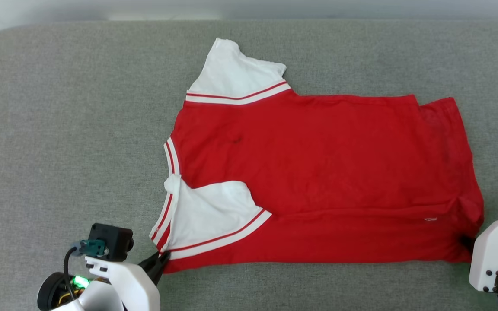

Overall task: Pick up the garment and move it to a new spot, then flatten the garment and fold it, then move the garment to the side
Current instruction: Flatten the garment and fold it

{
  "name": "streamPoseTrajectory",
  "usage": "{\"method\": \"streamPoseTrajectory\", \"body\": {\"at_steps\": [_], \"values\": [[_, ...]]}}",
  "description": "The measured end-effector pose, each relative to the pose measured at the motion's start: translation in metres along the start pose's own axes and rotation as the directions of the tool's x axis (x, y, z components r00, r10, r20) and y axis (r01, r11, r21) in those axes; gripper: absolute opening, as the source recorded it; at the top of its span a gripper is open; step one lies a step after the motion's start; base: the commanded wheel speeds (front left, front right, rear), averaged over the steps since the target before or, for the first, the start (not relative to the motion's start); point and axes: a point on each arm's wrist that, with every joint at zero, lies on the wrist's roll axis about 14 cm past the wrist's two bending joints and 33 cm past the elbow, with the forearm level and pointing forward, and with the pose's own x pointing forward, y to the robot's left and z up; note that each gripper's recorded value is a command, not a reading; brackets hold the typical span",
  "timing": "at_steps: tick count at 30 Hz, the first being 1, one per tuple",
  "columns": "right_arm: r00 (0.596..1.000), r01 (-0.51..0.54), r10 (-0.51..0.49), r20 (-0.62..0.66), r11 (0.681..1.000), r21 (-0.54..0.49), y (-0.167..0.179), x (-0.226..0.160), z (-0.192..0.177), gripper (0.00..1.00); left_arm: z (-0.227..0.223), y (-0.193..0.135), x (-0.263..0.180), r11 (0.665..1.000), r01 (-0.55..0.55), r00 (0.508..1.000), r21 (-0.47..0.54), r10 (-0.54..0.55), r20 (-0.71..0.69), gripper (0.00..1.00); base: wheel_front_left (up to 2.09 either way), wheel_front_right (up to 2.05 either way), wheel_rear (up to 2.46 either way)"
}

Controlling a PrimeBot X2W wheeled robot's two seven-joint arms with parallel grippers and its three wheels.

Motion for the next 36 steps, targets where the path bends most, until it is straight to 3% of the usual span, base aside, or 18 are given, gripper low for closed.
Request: {"method": "streamPoseTrajectory", "body": {"at_steps": [7, 16, 30, 31, 32, 36], "values": [[0.998, 0.013, -0.014, 0.053, 1.0, 0.009, -0.009, -0.023, 0.002, 0.0, -0.01, 0.001, -0.011, 1.0, -0.003, 1.0, 0.007, 0.003, -0.015, 0.0, 0.0, 0.0, 0.0], [0.996, 0.046, -0.048, 0.07, 0.999, 0.026, -0.023, -0.066, -0.023, 0.0, -0.039, -0.013, -0.039, 1.0, 0.016, 0.998, -0.017, -0.017, -0.058, 0.0, 0.0, 0.0, 0.0], [0.998, 0.048, -0.045, -0.053, 0.996, 0.069, -0.026, -0.056, -0.071, 0.0, -0.077, -0.019, -0.03, 0.997, 0.052, 0.987, -0.05, -0.059, -0.15, 0.0, 0.0, 0.0, 0.0], [0.998, 0.048, -0.045, -0.045, 0.996, 0.073, -0.026, -0.055, -0.07, 0.35, -0.077, -0.019, -0.029, 0.998, 0.053, 0.987, -0.046, -0.059, -0.148, 0.31, 0.0, 0.0, 0.0], [0.998, 0.047, -0.044, -0.037, 0.996, 0.076, -0.026, -0.054, -0.068, 1.0, -0.076, -0.018, -0.027, 0.998, 0.051, 0.988, -0.045, -0.057, -0.141, 1.0, 0.0, 0.0, 0.0], [0.999, 0.036, -0.037, 0.006, 0.996, 0.085, -0.026, -0.055, -0.062, 1.0, -0.065, -0.015, -0.024, 0.998, 0.051, 0.995, -0.038, -0.054, -0.081, 1.0, 0.0, 0.0, 0.0]]}}
